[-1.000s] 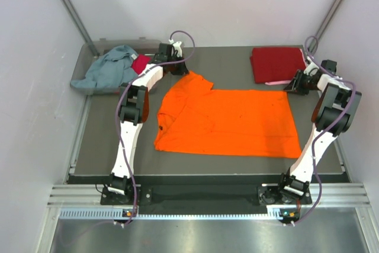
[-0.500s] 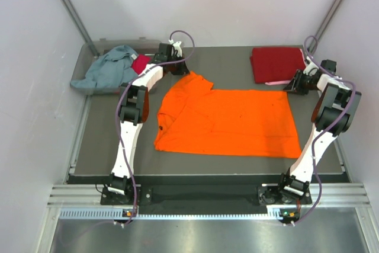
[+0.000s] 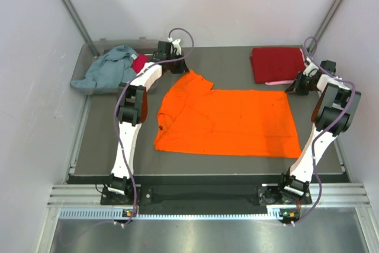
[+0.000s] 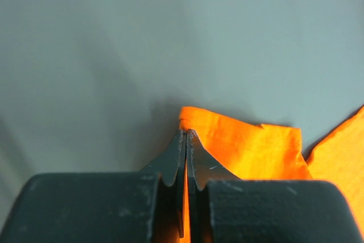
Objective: Fold and stack the t-shirts
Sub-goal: Fold the tshirt
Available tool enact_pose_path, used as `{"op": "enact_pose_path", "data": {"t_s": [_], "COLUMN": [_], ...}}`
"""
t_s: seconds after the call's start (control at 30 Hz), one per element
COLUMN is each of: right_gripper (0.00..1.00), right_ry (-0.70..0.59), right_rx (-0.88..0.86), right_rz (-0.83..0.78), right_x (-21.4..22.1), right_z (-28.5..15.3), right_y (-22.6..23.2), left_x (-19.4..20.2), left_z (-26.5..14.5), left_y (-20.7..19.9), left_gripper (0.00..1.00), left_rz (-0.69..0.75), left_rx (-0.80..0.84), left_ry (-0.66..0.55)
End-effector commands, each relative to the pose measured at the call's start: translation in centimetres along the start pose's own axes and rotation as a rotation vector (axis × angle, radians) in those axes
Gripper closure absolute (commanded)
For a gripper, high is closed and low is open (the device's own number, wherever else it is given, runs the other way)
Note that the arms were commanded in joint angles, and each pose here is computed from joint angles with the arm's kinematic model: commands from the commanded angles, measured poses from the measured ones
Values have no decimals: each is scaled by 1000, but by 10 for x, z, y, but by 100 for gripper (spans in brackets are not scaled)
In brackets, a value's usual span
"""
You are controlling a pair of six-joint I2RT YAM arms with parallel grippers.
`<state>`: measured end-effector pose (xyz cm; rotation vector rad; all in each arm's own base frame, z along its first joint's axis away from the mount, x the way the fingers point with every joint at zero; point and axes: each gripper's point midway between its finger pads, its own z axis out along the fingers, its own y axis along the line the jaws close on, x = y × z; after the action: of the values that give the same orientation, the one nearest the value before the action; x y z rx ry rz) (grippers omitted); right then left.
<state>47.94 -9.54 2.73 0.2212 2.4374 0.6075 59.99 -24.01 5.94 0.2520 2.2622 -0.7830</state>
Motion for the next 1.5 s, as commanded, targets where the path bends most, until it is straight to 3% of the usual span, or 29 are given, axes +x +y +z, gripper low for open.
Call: {"op": "enact_pose_path", "data": {"t_s": [0.0, 0.2, 0.67, 1.0, 1.47], "right_gripper": [100, 100, 100, 100, 100], "right_ry": [-51, -171, -297, -425, -483], "right_rx": [3, -25, 40, 88, 145], "right_rz": [-36, -14, 4, -12, 5], "right_x": [-13, -29, -28, -27, -23], "right_z": [-5, -18, -38, -50, -65], "right_y": [9, 26, 31, 41, 39], "left_x": [-51, -40, -31, 6, 9], "left_z": [-46, -72, -118, -143, -187], "left_y": [-28, -43, -70, -72, -93], "left_gripper": [100, 100, 100, 100, 100], "left_rz": [54, 43, 65, -11, -14], "left_rx": [-11, 10, 34, -1, -5], "left_ry": [-100, -99, -83, -16, -66]}}
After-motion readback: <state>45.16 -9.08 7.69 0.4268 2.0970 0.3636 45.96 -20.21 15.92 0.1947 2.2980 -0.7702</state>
